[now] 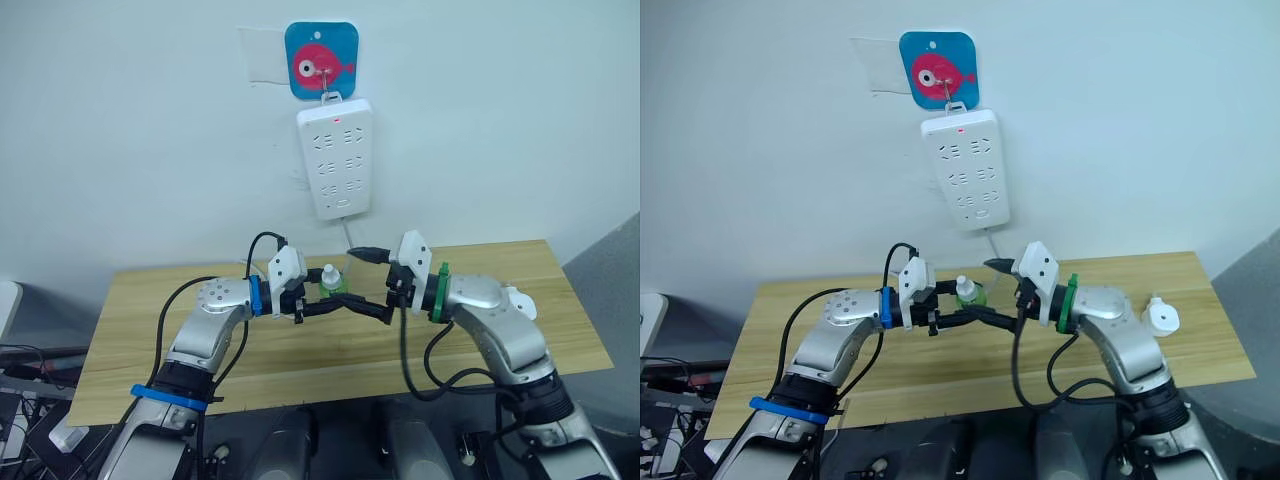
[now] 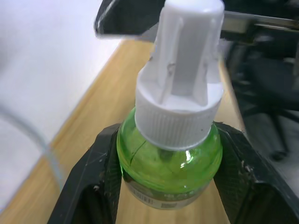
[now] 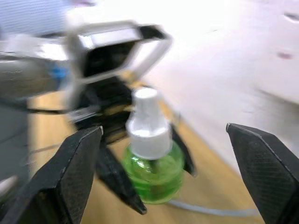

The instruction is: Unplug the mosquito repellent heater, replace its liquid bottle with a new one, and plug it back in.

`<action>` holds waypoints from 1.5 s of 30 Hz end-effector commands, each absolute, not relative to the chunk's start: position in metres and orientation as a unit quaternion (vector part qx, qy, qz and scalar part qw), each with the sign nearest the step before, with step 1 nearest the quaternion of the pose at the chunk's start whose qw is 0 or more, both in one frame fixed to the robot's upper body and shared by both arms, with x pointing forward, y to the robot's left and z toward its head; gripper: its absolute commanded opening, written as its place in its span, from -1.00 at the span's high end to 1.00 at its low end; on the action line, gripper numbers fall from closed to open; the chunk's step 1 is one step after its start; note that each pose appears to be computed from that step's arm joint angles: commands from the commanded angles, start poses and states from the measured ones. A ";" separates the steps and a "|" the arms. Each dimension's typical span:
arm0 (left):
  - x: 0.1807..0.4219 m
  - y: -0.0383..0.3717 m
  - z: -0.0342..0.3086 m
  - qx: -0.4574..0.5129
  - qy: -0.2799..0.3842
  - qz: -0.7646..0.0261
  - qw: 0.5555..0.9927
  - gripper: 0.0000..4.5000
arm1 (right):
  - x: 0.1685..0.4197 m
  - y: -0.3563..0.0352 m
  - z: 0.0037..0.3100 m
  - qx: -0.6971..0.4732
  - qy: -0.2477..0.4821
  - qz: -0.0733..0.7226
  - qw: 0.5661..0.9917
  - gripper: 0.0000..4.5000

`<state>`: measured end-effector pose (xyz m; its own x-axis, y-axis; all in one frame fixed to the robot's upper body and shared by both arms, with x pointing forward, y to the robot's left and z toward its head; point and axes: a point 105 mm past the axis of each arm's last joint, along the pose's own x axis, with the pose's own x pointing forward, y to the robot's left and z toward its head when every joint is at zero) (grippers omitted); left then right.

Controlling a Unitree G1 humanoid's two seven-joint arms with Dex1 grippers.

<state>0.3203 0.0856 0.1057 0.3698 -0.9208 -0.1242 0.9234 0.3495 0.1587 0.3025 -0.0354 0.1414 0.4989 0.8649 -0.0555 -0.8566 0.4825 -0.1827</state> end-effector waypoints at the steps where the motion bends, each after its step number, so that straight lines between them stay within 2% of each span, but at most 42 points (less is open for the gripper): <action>1: 0.322 0.079 0.118 0.109 -0.015 -0.551 0.827 -0.02 | 0.304 -0.026 0.151 -0.103 -0.052 0.469 0.875 -0.98; 8: 0.323 0.074 0.121 0.095 -0.012 -0.552 0.829 -0.02 | 0.306 -0.020 0.149 -0.102 -0.054 0.453 0.884 -0.98; 9: 0.323 0.073 0.120 0.094 -0.010 -0.552 0.829 -0.02 | 0.306 -0.020 0.149 -0.102 -0.056 0.451 0.885 -0.91; 11: 0.322 0.074 0.119 0.093 -0.008 -0.551 0.829 -0.02 | 0.306 -0.022 0.149 -0.099 -0.057 0.450 0.886 -0.71; 19: 0.318 0.074 0.113 0.097 0.000 -0.554 0.827 -0.02 | 0.299 -0.018 0.152 -0.085 -0.059 0.466 0.878 0.53; 25: 0.308 0.074 0.107 0.120 0.002 -0.586 0.801 -0.02 | 0.283 -0.009 0.153 -0.083 -0.051 0.534 0.840 0.53; 29: 0.275 0.067 0.114 0.101 -0.014 -0.687 0.719 -0.02 | 0.257 -0.001 0.157 -0.076 -0.042 0.668 0.739 0.53; 31: 0.252 0.071 0.113 0.129 -0.002 -0.747 0.652 -0.02 | 0.244 -0.002 0.152 -0.101 -0.031 0.751 0.652 0.53; 32: 0.245 0.073 0.111 0.141 0.006 -0.765 0.628 -0.02 | 0.240 -0.004 0.149 -0.113 -0.028 0.775 0.621 0.53; 35: 0.235 0.081 0.102 0.174 0.018 -0.796 0.580 -0.02 | 0.234 -0.005 0.145 -0.120 -0.014 0.816 0.565 0.53; 38: 0.237 0.084 0.099 0.184 0.017 -0.800 0.571 -0.02 | 0.234 -0.006 0.145 -0.122 -0.009 0.830 0.544 0.53; 40: 0.242 0.083 0.101 0.183 0.011 -0.794 0.579 -0.02 | 0.239 -0.007 0.146 -0.125 -0.010 0.828 0.547 0.20; 41: 0.246 0.082 0.102 0.181 0.008 -0.790 0.586 -0.02 | 0.243 -0.009 0.147 -0.128 -0.010 0.824 0.552 0.11; 45: 0.258 0.083 0.105 0.175 0.003 -0.764 0.621 -0.02 | 0.256 -0.028 0.151 -0.124 -0.007 0.792 0.597 -0.55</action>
